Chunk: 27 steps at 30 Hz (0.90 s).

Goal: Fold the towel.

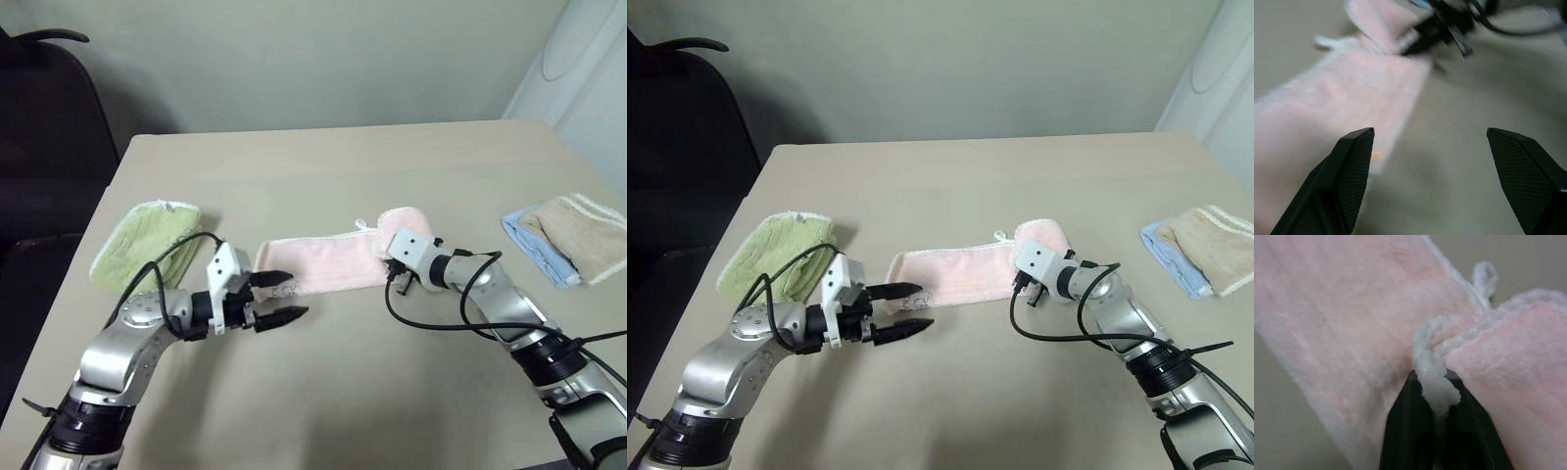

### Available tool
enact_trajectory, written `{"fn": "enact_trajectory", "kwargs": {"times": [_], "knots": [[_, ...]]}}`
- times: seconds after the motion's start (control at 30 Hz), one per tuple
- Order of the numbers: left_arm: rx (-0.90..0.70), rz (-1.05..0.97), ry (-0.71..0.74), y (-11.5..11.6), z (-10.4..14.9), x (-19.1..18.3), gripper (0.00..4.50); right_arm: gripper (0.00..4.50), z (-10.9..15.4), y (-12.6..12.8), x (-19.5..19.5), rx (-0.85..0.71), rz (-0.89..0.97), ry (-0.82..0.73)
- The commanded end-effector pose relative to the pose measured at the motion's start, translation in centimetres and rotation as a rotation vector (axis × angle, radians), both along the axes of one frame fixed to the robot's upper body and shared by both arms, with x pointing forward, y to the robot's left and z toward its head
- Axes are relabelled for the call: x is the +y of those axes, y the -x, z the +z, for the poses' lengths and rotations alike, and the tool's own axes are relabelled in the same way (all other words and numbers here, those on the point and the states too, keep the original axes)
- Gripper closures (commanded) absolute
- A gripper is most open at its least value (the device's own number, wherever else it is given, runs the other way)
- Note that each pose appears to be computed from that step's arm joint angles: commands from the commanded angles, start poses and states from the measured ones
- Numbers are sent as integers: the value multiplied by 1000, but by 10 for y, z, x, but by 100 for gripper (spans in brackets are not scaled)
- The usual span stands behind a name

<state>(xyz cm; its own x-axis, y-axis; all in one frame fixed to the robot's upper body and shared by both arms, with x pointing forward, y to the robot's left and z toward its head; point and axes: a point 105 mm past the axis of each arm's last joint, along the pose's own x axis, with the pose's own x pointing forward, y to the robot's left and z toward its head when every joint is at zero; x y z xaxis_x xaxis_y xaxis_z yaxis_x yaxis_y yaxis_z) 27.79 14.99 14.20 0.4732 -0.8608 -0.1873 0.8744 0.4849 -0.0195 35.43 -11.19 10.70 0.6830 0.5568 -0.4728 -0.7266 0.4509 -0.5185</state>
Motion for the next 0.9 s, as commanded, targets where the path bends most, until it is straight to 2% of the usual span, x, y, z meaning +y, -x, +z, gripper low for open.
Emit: {"fn": "enact_trajectory", "kwargs": {"times": [0.03,0.1,0.23,0.33,0.4,0.5,0.73,0.8,0.9], "knots": [[-21,38,64,0,17,2,51,280,16,6,2,9,25,-84],[-7,65,88,-1,18,3,51,209,24,10,0,28,31,-144],[62,133,167,0,18,4,51,68,68,21,-11,9,24,-380],[108,157,227,3,21,3,51,68,84,22,-20,13,0,-485],[152,187,244,5,18,3,51,112,92,17,-31,24,-53,-565],[219,218,266,9,12,4,51,202,80,-1,-50,18,-172,-538],[350,302,305,18,0,0,51,443,9,-38,-49,106,-277,-418],[421,358,297,23,-11,2,51,447,-10,-41,-41,128,-261,-383],[463,395,285,25,-16,5,51,447,-16,-44,-35,130,-245,-375]]}}
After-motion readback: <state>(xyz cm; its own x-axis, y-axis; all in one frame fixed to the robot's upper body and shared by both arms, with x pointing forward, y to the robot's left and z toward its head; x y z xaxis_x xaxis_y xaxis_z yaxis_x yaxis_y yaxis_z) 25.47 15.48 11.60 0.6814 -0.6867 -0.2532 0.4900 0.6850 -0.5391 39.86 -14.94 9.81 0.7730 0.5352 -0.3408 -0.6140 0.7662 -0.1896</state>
